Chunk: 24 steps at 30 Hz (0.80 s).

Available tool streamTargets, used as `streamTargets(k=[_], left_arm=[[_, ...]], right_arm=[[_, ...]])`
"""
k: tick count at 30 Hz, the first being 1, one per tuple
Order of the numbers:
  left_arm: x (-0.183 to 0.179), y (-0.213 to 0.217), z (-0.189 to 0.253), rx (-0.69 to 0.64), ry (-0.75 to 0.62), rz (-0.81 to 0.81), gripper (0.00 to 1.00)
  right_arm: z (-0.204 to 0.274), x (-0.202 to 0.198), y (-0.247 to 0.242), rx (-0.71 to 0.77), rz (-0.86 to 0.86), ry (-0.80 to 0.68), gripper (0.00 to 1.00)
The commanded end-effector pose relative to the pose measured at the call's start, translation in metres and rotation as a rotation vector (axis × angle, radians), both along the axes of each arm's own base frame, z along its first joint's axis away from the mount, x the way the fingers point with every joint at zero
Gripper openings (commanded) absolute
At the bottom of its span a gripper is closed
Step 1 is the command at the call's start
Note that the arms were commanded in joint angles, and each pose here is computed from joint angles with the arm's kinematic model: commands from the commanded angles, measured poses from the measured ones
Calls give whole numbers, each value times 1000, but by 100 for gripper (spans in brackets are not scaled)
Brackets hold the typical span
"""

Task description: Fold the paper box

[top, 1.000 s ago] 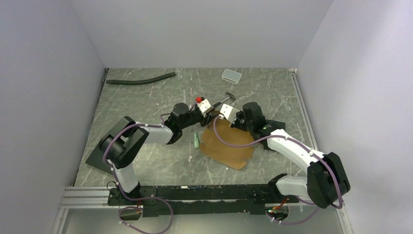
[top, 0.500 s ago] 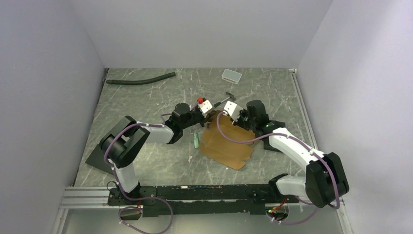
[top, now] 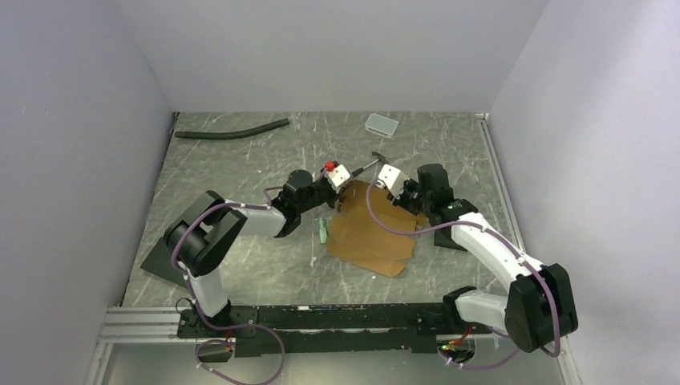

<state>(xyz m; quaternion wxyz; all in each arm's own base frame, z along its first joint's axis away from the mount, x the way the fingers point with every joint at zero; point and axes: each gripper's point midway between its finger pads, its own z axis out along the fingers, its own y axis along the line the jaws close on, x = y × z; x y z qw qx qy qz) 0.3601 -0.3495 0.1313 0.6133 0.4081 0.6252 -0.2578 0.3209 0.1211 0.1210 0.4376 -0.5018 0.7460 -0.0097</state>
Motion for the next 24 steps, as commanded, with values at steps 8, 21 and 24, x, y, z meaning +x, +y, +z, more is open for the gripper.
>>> streamTargets(k=[8, 21, 24], left_arm=[[6, 1, 31, -27, -64, 24, 0], [-29, 53, 66, -219, 198, 0, 47], [-26, 77, 49, -186, 181, 70, 56]], right_arm=[[20, 12, 8, 0, 41, -87, 0], [30, 35, 0, -179, 74, -340, 0], [24, 32, 0, -228, 113, -388, 0]])
